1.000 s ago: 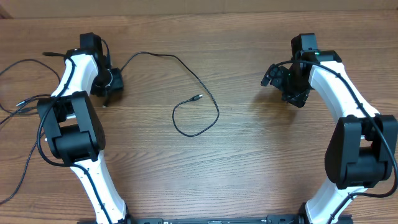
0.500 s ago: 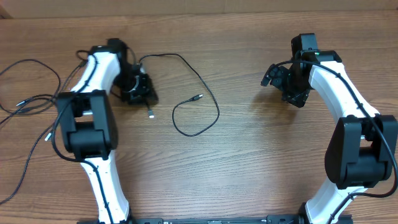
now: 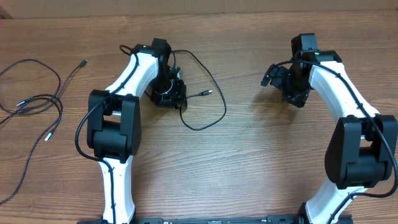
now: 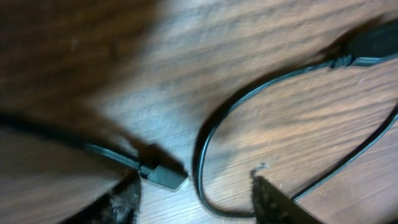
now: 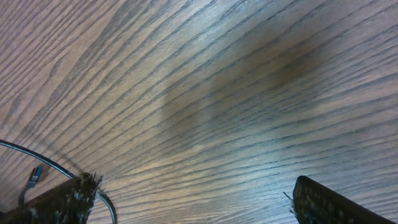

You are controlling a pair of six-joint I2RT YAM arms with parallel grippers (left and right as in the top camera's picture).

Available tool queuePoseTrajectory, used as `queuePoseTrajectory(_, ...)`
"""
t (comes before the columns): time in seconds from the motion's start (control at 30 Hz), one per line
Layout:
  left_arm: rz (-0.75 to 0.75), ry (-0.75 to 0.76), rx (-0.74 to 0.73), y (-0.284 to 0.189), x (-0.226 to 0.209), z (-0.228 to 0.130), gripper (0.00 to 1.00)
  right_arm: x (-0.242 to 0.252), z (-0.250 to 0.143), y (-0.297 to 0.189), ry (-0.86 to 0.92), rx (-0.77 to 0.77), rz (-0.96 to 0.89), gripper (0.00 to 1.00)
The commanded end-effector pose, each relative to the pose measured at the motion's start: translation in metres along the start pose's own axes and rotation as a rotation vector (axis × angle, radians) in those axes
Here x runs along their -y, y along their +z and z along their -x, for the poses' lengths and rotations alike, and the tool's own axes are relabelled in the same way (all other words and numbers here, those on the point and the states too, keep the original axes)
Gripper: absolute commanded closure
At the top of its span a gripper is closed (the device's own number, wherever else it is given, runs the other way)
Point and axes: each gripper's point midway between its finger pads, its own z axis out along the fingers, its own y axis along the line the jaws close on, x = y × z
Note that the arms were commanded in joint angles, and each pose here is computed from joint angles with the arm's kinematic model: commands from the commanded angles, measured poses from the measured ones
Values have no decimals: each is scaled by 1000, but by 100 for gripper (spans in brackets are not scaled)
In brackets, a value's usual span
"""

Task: Untangle cables

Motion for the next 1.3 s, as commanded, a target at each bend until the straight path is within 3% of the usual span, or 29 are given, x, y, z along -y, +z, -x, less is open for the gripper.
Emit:
queuePoseTrajectory(0.0,41,-16,55,-23,-1,15,35,-1,3,-2,-3,11,0,0)
queuePoseTrajectory(0.1,50,-46,72,-25,8,18,22,-1,3,-2,-3,11,0,0)
queuePoseTrajectory(0.3,297,-57,130,-10,-5,21,11,-1,3,-2,-3,11,0,0)
queuePoseTrajectory(0.4,371,-24,125,0,-5,16,0,-1,3,-2,-3,11,0,0)
queuePoseTrajectory(0.63,541,-91,127,6,-25,2,0,-1,3,-2,-3,11,0,0)
queuePoseTrajectory(0.87,546,-139,114,-2,-37,1,0,-1,3,-2,-3,11,0,0)
queuePoseTrajectory(1.1,531,-342,161,-6,-57,3,0,-1,3,-2,-3,11,0,0)
queuePoseTrajectory(1.27,506,-346,219,9,-64,15,2,-1,3,-2,-3,11,0,0)
